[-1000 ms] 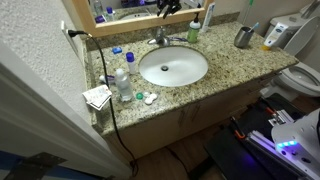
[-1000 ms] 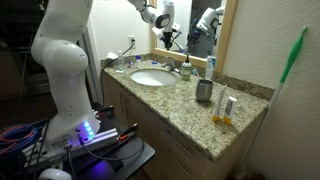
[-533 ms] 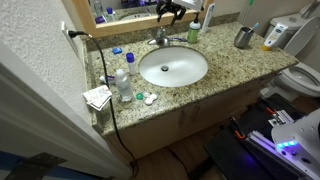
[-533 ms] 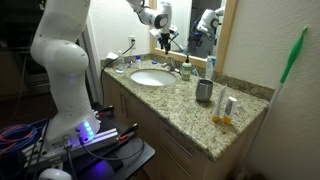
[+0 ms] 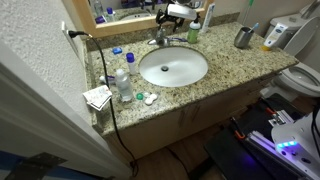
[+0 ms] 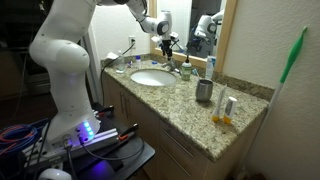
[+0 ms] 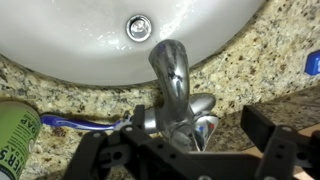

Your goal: Open the tap faucet.

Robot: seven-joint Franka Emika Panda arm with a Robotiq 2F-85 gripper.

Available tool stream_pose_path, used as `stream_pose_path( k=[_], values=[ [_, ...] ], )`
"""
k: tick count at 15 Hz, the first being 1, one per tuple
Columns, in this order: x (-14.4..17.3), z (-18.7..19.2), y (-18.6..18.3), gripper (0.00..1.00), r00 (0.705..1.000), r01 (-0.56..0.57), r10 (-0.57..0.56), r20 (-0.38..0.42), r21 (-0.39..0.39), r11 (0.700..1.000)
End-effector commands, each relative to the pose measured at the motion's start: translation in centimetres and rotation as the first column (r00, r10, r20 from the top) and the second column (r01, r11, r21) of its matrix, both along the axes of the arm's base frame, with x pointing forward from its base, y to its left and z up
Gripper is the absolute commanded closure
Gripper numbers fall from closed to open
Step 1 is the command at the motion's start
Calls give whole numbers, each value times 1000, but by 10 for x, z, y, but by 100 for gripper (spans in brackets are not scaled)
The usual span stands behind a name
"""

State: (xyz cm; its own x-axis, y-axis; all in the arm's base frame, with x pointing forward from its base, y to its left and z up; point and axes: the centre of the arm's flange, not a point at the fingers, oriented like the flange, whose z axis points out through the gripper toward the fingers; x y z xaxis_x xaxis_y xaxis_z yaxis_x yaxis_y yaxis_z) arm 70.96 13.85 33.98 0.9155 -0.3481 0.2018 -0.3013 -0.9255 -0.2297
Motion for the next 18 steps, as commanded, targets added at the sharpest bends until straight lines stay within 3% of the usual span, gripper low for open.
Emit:
stream_pose_path(
  k=[1,2,11,15,18],
  values=[
    [27,-8,4,30,1000,28,-28,3,-25,999],
    [30,-10,3,31,1000,31,-31,3,-27,999],
    [22,7,5,94,1000,12,-12,2,-1,1000],
    [19,9,-4,93,1000,16,-16,-12,28,999],
    [15,16,-14,93,1000,6,-7,14,113,994]
  ],
)
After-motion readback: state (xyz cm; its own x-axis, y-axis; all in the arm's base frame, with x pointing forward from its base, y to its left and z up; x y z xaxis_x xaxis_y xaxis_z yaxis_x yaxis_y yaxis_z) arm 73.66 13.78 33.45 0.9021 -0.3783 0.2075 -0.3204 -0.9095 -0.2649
